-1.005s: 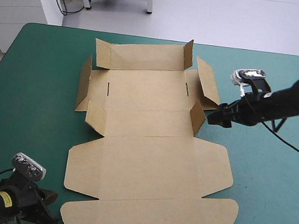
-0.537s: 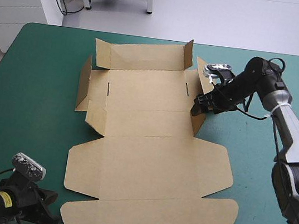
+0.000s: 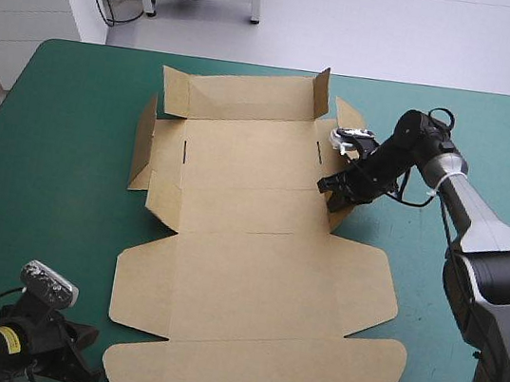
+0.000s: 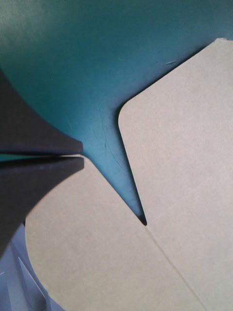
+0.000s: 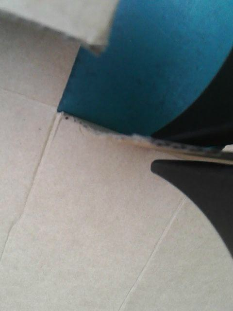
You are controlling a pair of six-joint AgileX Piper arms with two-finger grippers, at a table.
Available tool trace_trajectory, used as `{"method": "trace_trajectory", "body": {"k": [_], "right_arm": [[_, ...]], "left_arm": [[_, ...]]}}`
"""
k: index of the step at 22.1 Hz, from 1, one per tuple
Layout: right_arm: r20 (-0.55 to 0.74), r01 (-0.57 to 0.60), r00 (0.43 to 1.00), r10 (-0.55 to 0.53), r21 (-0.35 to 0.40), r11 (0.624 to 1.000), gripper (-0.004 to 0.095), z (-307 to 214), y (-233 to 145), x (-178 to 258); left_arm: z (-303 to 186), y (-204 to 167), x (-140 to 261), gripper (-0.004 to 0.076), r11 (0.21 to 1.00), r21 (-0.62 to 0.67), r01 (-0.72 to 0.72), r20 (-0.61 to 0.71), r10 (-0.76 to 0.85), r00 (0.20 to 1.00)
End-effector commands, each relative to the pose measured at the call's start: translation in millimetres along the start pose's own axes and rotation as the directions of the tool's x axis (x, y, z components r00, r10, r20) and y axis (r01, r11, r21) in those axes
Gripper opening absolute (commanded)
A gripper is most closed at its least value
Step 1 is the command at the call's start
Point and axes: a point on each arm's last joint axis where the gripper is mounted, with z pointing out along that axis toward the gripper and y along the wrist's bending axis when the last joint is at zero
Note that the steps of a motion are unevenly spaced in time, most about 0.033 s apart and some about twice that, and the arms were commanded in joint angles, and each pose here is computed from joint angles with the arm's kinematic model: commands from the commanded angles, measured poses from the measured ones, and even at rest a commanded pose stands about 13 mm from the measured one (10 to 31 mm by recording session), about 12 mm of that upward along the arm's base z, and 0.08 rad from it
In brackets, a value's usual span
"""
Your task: Fold the box
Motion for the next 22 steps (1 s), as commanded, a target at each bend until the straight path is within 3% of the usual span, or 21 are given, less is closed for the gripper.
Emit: {"method": "trace_trajectory", "body": {"k": [1, 6, 10, 12, 14, 15, 20, 22], "right_arm": [[0.059, 0.041, 0.997, -0.039, -0.025, 0.999, -0.0018, -26, 17, -3], [0.117, 0.122, 0.985, -0.124, 0.029, 0.992, -0.0017, -49, 24, -9], [0.194, 0.325, 0.918, -0.345, 0.129, 0.937, -0.0017, -85, 40, -17], [0.187, 0.438, 0.861, -0.473, 0.201, 0.876, -0.0019, -96, 49, -22], [0.156, 0.565, 0.777, -0.611, 0.257, 0.784, -0.0019, -101, 61, -25], [0.123, 0.648, 0.704, -0.7, 0.292, 0.703, -0.0019, -104, 67, -27], [0.043, 0.789, 0.516, -0.855, 0.366, 0.494, -0.0019, -109, 88, -33], [0.04, 0.815, 0.454, -0.89, 0.386, 0.433, -0.0019, -109, 96, -36]], "left_arm": [[-4, -2, -9, -0.0008, 1.0, 0.017, 0.014, 0.054, -0.015, 0.998], [-7, -3, -11, -0.0008, 1.0, 0.016, 0.012, 0.064, -0.013, 0.998], [-29, -7, -28, -0.0008, 1.0, 0.011, -0.011, 0.156, 0.009, 0.988], [-46, -10, -38, -0.0008, 1.0, 0.006, -0.026, 0.216, 0.024, 0.976], [-59, -13, -45, -0.0008, 0.999, 0.001, -0.04, 0.264, 0.038, 0.964], [-66, -14, -49, -0.0008, 0.999, -0.001, -0.045, 0.287, 0.044, 0.957], [-70, -15, -51, -0.0008, 0.999, -0.005, -0.054, 0.306, 0.053, 0.951], [-70, -15, -51, -0.0008, 0.999, -0.005, -0.054, 0.306, 0.053, 0.951]]}}
